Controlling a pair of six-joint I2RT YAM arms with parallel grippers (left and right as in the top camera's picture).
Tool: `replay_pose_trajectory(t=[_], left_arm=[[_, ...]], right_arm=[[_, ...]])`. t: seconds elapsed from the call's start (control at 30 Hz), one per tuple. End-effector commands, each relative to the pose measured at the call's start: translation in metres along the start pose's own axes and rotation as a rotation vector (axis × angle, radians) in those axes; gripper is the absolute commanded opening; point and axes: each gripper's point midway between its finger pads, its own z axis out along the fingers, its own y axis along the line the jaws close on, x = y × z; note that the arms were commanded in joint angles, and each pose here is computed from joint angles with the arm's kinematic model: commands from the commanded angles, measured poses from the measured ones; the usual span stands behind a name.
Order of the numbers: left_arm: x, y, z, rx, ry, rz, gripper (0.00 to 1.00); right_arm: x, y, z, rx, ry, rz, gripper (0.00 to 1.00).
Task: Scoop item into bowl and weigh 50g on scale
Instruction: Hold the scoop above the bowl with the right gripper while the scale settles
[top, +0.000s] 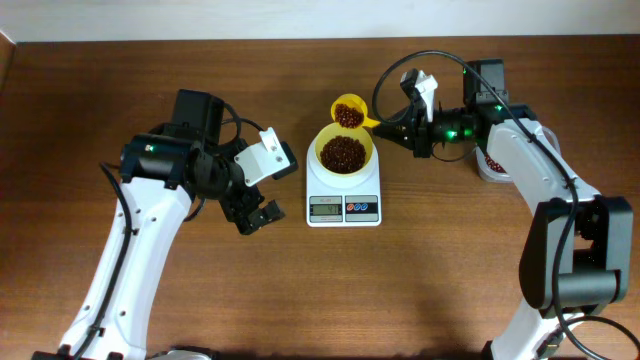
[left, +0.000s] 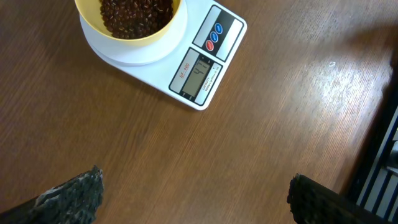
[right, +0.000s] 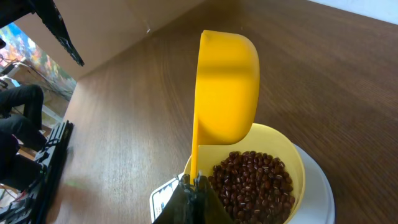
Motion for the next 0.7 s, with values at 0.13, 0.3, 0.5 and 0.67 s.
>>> replay_pose_trajectory(t=[0.13,0.3,0.5,0.67], left_arm=[[0.0009,-0.0005,0.0009,0.009,-0.005,0.008,0.99],[0.0008,-0.0006,0.0009,0.009,-0.005,0.008,0.99],[0.0009,-0.0005,0.0009,0.009,-0.005,0.008,0.99],[0.0008,-0.0006,0.0009,0.009,-0.005,0.008,0.99]], right_arm=[[0.0066,-0.0015,0.0021,-0.013,0.000,0.008,0.04],[0.0066,-0.0014,0.0021,-0.014,0.000,0.008,0.04],[0.0051,0.0010,0.0021,-0.028,-0.009,0.008,0.04],[0.0080,-0.0021,0.0028,-0.014,0.002,0.012,0.04]])
